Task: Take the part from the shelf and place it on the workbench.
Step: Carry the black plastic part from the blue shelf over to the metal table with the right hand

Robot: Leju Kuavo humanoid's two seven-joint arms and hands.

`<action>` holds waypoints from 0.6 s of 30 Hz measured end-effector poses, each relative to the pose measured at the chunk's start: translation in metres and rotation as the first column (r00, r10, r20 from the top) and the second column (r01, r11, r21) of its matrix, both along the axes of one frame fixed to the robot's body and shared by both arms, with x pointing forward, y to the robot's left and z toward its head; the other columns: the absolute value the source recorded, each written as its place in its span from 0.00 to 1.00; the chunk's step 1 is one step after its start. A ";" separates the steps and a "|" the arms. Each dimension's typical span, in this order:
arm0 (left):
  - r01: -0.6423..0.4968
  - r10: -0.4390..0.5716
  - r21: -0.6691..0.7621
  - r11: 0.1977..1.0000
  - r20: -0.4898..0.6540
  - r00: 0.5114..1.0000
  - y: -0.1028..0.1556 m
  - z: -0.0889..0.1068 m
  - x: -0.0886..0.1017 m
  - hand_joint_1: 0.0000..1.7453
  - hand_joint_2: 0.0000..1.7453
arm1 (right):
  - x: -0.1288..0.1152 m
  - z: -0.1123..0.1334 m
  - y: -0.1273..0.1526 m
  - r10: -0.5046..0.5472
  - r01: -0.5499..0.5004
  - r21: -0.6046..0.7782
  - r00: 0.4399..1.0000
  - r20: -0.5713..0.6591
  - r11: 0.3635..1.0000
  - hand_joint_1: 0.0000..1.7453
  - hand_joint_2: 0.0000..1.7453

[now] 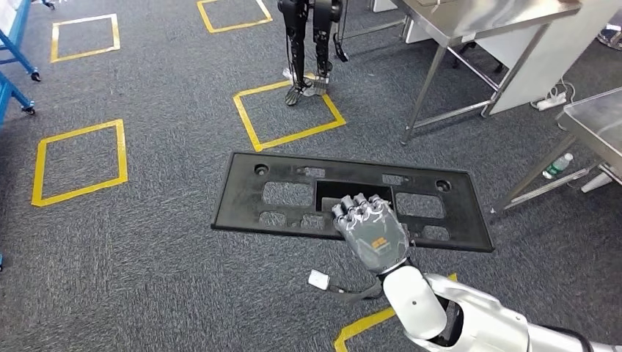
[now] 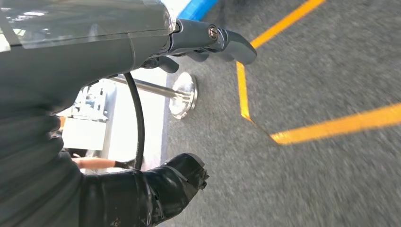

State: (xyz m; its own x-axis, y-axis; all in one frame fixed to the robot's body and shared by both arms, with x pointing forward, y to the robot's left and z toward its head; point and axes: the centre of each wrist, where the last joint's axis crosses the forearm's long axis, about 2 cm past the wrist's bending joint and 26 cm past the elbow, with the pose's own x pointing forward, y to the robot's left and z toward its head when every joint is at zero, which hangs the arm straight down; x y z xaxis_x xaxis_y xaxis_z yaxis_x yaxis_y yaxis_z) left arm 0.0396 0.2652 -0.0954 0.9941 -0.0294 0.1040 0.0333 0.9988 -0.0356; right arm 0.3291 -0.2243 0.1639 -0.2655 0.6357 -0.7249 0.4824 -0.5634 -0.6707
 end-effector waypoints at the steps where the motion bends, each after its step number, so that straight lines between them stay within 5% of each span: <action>1: -0.008 0.008 -0.009 1.000 0.002 1.000 -0.001 0.000 0.001 0.00 1.00 | 0.004 0.003 -0.004 -0.019 0.019 0.003 1.000 0.002 1.000 1.00 1.00; 18: -0.095 0.094 -0.043 0.994 -0.040 0.995 -0.006 0.000 -0.003 0.00 1.00 | 0.047 0.062 -0.062 -0.246 0.238 0.130 0.968 0.048 0.962 1.00 1.00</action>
